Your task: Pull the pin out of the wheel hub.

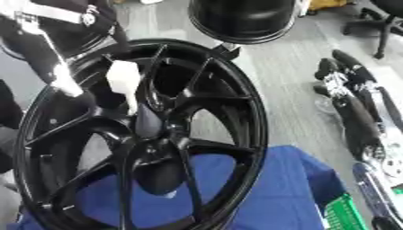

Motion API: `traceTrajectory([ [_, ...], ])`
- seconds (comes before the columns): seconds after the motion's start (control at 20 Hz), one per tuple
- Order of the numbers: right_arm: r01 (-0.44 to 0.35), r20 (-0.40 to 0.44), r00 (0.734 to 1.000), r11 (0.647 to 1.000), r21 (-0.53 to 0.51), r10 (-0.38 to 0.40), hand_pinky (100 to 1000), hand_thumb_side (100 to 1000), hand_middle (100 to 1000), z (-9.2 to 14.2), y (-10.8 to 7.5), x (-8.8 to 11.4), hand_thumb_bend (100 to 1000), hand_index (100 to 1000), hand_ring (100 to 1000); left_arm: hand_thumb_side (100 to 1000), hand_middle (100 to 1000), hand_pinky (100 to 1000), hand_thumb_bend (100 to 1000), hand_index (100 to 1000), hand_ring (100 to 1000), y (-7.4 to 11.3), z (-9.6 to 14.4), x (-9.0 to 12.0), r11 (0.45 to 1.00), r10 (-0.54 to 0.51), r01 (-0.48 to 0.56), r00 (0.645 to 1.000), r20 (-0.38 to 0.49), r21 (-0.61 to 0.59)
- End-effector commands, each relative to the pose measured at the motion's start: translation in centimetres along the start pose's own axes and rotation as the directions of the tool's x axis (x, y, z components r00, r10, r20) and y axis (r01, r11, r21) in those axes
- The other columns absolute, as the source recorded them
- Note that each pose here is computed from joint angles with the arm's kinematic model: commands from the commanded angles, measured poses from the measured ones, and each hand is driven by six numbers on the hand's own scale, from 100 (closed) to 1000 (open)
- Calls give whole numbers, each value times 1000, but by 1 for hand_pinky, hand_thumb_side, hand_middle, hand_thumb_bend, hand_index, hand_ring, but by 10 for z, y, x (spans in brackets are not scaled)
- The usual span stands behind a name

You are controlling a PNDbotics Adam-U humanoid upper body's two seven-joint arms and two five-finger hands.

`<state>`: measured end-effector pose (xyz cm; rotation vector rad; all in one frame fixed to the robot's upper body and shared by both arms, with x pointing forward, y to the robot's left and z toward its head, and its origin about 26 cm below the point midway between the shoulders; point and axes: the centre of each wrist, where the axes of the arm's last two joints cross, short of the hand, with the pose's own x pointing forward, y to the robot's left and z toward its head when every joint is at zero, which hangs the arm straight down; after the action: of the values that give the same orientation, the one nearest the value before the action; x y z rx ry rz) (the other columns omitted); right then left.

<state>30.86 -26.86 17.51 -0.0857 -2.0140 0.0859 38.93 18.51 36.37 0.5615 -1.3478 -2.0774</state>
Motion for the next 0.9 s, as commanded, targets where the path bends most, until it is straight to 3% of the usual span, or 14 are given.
traceTrajectory([
  [0.05, -12, 17, 1000, 1000, 8, 12, 806, 559, 840, -4, -2, 5, 254, 922, 841, 285, 842, 955, 635, 858, 929, 7, 5, -3, 1000, -4, 4, 1000, -19, 21],
  [0.9, -16, 6, 1000, 1000, 9, 16, 805, 564, 833, -4, -2, 4, 251, 921, 834, 235, 841, 952, 573, 837, 932, -6, -10, -16, 999, 42, -43, 998, -44, -20],
])
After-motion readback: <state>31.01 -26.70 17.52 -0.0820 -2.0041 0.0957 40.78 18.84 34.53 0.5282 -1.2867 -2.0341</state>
